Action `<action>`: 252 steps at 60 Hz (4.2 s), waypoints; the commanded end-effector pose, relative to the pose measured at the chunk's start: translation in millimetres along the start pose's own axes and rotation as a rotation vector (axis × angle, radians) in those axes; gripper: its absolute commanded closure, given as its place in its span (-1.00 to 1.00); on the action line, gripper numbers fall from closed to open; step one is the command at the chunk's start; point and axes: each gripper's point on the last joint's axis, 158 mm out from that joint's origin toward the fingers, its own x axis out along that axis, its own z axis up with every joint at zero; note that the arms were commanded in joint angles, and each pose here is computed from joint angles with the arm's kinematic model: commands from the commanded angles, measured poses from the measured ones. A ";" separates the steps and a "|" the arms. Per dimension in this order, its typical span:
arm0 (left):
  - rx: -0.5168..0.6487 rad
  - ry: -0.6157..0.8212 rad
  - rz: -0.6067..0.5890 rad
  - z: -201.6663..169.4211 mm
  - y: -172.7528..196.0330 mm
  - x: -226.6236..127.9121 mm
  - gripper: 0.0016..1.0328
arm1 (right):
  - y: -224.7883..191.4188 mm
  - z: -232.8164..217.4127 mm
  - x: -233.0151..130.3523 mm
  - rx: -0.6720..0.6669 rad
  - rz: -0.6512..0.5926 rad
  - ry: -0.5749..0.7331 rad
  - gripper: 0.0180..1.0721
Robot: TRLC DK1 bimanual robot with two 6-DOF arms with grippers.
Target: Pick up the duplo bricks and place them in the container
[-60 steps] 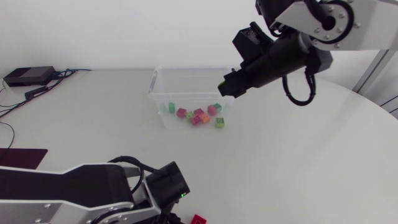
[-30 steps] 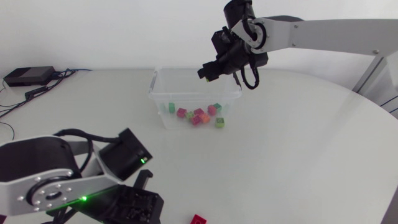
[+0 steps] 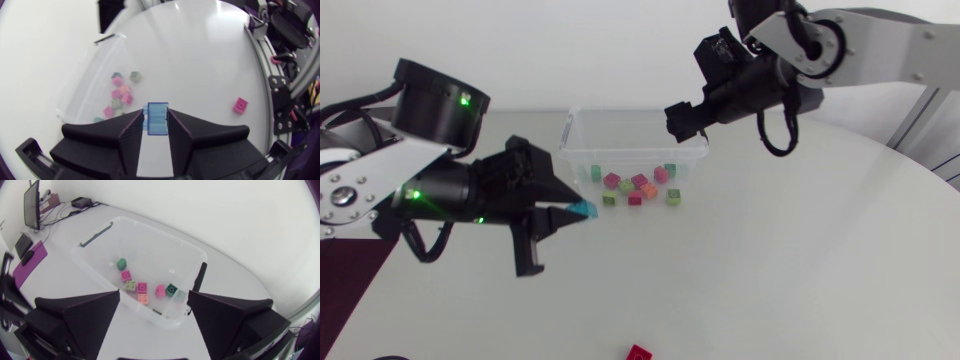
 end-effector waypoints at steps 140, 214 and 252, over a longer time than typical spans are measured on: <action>-0.368 -0.032 0.655 -78.1 106.0 -111.4 -0.91 | 231.2 -280.3 -32.4 -0.471 0.463 0.758 0.33; -0.603 -0.264 0.970 -112.0 47.1 -184.6 -0.91 | -2.7 44.4 81.0 -0.024 -0.128 -0.118 -0.09; -0.638 -0.342 1.128 -136.9 42.0 -200.7 -0.91 | -95.8 28.2 -10.7 0.025 -0.404 -0.279 -0.91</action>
